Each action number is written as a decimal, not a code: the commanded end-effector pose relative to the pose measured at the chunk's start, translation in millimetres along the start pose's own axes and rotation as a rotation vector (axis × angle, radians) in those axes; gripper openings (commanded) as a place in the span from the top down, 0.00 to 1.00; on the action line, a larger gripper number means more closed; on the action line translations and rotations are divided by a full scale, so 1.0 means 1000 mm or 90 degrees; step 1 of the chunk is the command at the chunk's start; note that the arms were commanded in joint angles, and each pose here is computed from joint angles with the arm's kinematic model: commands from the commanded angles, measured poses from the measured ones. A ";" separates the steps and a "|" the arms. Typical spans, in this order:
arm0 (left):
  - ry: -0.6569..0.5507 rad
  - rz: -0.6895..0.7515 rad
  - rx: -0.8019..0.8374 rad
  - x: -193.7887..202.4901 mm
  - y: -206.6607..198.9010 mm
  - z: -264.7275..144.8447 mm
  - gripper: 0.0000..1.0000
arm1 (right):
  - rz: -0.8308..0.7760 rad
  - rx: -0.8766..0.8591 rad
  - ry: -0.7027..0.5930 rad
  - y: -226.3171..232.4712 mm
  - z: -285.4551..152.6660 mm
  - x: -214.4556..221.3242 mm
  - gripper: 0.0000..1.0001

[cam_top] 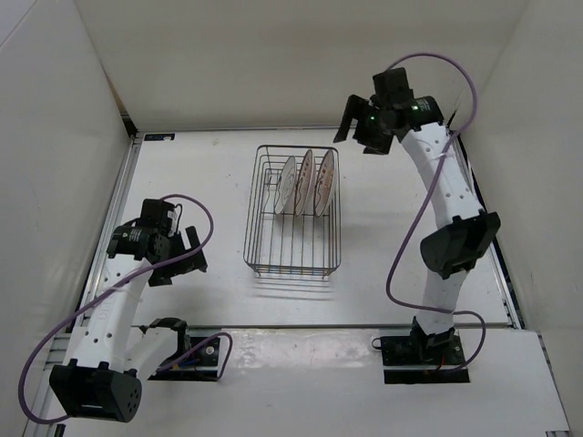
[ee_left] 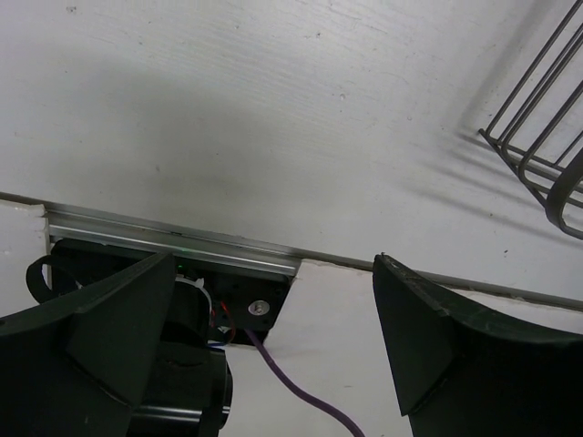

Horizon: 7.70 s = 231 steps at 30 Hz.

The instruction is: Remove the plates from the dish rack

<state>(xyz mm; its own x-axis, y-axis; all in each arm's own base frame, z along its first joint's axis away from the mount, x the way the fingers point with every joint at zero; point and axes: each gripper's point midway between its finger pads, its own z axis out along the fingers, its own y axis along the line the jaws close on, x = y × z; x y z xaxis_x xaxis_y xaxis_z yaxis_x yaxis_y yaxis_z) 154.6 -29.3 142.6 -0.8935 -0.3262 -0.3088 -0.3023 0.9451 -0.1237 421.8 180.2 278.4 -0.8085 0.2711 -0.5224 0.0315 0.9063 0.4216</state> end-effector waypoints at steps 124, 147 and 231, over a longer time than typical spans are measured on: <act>0.054 0.024 0.033 0.020 -0.005 0.027 0.00 | 0.236 0.394 0.408 -0.311 0.056 0.147 0.66; 0.062 0.017 0.044 0.023 -0.008 0.031 0.00 | -0.163 -0.041 0.046 0.046 0.060 0.022 0.51; 0.075 0.035 0.014 0.038 0.005 0.031 0.00 | 0.208 0.075 -0.148 -0.154 -0.073 -0.024 1.00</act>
<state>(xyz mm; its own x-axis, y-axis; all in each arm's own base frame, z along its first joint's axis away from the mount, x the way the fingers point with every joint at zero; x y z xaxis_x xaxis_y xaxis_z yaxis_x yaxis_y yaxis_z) 130.0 -35.4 101.0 -0.9417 -0.2765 -0.1918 -0.2570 0.9589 -0.1203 390.3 -31.7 295.4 -0.4951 0.5544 -0.6690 0.4819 0.8159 0.3194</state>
